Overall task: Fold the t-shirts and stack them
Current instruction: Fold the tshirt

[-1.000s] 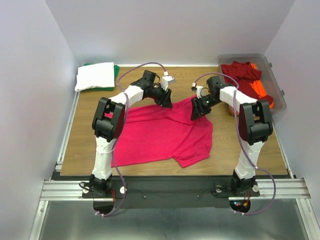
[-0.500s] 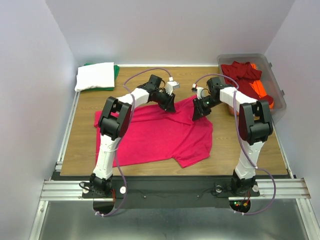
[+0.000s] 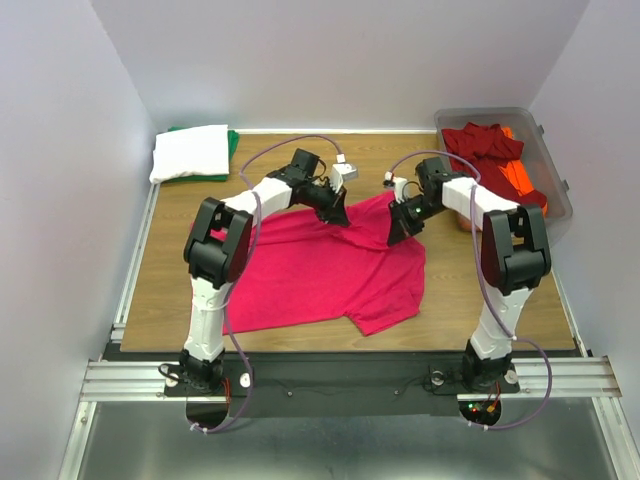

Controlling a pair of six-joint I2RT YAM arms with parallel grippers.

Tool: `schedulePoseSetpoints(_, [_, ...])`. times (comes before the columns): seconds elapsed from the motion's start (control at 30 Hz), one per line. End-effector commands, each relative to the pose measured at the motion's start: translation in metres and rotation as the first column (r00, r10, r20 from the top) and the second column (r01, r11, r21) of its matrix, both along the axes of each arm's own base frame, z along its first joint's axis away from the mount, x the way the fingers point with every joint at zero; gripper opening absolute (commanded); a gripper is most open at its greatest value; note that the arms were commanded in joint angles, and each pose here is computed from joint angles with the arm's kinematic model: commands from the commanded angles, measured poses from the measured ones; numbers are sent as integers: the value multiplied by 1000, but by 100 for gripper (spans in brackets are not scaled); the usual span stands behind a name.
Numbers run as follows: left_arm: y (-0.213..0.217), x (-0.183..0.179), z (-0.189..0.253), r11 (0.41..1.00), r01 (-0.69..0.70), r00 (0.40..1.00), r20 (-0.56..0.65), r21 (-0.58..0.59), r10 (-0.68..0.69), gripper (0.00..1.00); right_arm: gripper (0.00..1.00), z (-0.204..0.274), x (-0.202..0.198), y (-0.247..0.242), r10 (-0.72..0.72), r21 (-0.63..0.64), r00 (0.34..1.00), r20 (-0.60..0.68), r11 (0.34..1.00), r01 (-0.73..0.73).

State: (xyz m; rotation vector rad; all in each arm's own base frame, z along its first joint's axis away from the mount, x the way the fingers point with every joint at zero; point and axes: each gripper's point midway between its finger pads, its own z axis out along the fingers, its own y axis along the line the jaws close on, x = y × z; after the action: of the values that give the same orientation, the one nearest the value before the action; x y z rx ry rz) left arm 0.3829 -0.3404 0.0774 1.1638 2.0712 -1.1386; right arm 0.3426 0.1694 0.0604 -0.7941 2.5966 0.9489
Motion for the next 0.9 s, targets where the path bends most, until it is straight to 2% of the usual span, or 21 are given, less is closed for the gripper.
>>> schedulePoseSetpoints(0.0, [1,-19,46,992,102,987,131,-72,-92,0,1,24,-8,-4,78,16,991,111,997,-80])
schedulePoseSetpoints(0.2, [10,-56,23,976,219,956,200,7,-216,0,2,13,-24,-15,158,-45,976,148,987,-153])
schedulePoseSetpoints(0.27, [14,-68,11,968,246,944,214,54,-252,3,4,9,-32,-17,181,-56,973,145,983,-175])
schedulePoseSetpoints(0.3, [12,-75,7,955,287,922,248,73,-296,6,7,11,-34,-18,202,-66,965,167,979,-193])
schedulePoseSetpoints(0.33, [18,-84,-2,948,299,916,247,105,-316,14,10,7,-42,-18,220,-78,963,155,974,-210])
schedulePoseSetpoints(0.37, [19,-90,-6,940,318,905,257,124,-340,16,14,7,-46,-19,238,-86,958,159,970,-226])
schedulePoseSetpoints(0.4, [21,-93,-9,931,335,890,276,143,-363,18,23,8,-50,-20,269,-91,947,173,962,-257])
schedulePoseSetpoints(0.5, [30,-105,-13,903,387,852,301,189,-428,29,37,16,-65,-25,325,-108,927,185,945,-310])
schedulePoseSetpoints(0.6, [41,-109,-9,895,382,834,331,229,-441,35,40,29,-64,-26,285,-112,942,178,957,-269])
schedulePoseSetpoints(0.63, [44,-107,0,898,374,830,350,232,-435,35,41,33,-59,-27,265,-114,947,180,962,-248])
schedulePoseSetpoints(0.73, [58,-103,22,925,330,867,328,186,-375,38,43,57,-24,-22,129,-36,975,182,992,-124])
schedulePoseSetpoints(0.77, [71,-94,35,952,270,902,306,147,-303,38,45,62,3,-27,43,-5,986,159,999,-43])
schedulePoseSetpoints(0.8, [77,-88,43,964,232,918,300,129,-261,40,45,51,5,-31,27,6,992,124,1000,-27])
schedulePoseSetpoints(0.83, [86,-79,51,976,186,932,294,113,-212,41,46,68,30,-32,-34,36,989,144,999,29])
schedulePoseSetpoints(0.87, [104,-63,65,993,90,955,275,81,-109,41,48,59,49,-37,-78,42,989,129,996,73])
